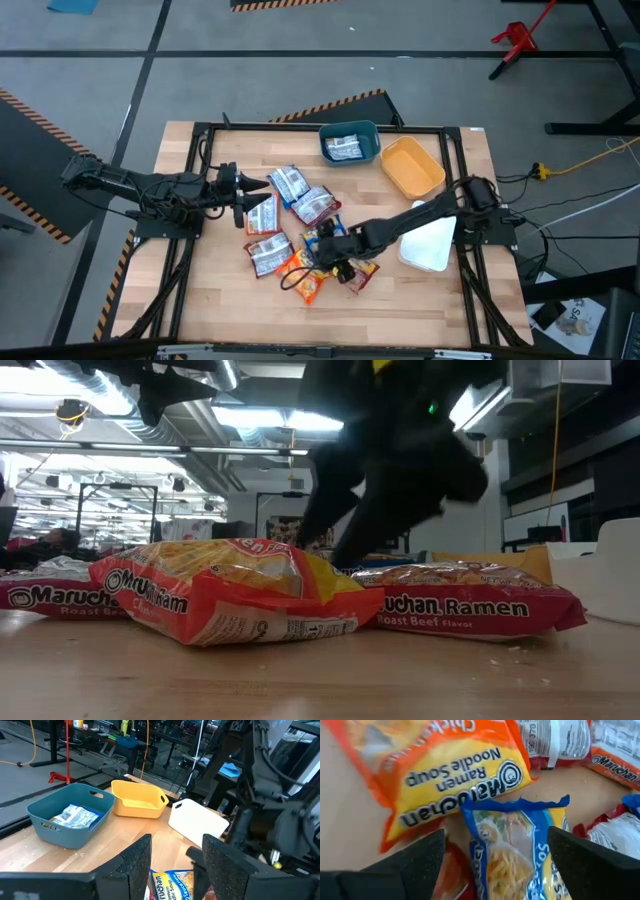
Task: Sort Maruchan noodles
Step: Put the bottom blue noodle pack into the blue bin
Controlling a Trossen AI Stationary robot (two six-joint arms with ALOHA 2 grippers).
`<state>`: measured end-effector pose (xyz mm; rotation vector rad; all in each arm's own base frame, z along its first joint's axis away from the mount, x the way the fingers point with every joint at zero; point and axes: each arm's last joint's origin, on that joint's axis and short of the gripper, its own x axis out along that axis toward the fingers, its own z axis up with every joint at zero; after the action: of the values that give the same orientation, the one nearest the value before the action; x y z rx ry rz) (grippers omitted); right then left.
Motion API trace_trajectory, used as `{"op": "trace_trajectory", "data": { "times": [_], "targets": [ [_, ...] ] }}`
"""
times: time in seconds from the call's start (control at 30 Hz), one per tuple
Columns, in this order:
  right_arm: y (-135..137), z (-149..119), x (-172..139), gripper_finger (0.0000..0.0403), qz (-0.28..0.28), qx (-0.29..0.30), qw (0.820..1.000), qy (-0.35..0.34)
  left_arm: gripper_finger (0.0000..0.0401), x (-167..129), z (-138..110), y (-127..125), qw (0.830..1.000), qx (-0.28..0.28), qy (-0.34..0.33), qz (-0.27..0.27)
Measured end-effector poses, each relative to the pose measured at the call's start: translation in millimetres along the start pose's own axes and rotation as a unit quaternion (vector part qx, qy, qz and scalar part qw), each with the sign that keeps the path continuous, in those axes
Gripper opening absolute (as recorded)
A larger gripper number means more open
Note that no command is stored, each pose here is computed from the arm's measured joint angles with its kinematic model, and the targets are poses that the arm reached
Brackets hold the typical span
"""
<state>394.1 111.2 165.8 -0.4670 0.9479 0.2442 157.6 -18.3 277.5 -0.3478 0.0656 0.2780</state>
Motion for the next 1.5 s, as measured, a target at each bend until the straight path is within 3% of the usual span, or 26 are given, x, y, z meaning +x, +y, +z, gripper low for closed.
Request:
{"op": "trace_trajectory", "data": {
  "times": [0.27, 0.4, 0.8, 0.97, 1.27, 1.5],
  "targets": [
    [1.3, -11.1, 24.4, 0.0314, -0.040, -0.007, 0.998, 0.042, 0.0170, 0.0, -0.2, 0.2, 1.000, 0.001, 0.000, 0.003],
    [0.5, -12.8, 26.4, 0.0286, -0.063, -0.006, 0.997, 0.052, 0.0170, 0.0, -0.2, 0.3, 1.000, 0.001, 0.000, 0.003],
    [-0.3, -12.2, 25.1, 0.0082, -0.088, 0.012, 0.994, 0.056, 0.0170, 0.0, -0.3, 0.3, 1.000, 0.001, 0.001, 0.003],
    [-0.3, -11.0, 24.3, 0.0016, -0.082, 0.021, 0.995, 0.058, 0.0170, 0.0, -0.3, 0.3, 1.000, 0.001, 0.001, 0.003],
    [-8.6, 14.5, 7.7, 0.0002, -0.059, 0.052, 0.996, 0.037, 0.0170, 0.0, -0.3, 0.3, 1.000, 0.001, 0.001, 0.003],
    [-23.5, 41.4, -33.8, 0.0001, -0.069, 0.051, 0.996, 0.004, 0.0170, 0.0, -0.6, 0.4, 1.000, 0.002, 0.003, 0.004]
  ]
}}
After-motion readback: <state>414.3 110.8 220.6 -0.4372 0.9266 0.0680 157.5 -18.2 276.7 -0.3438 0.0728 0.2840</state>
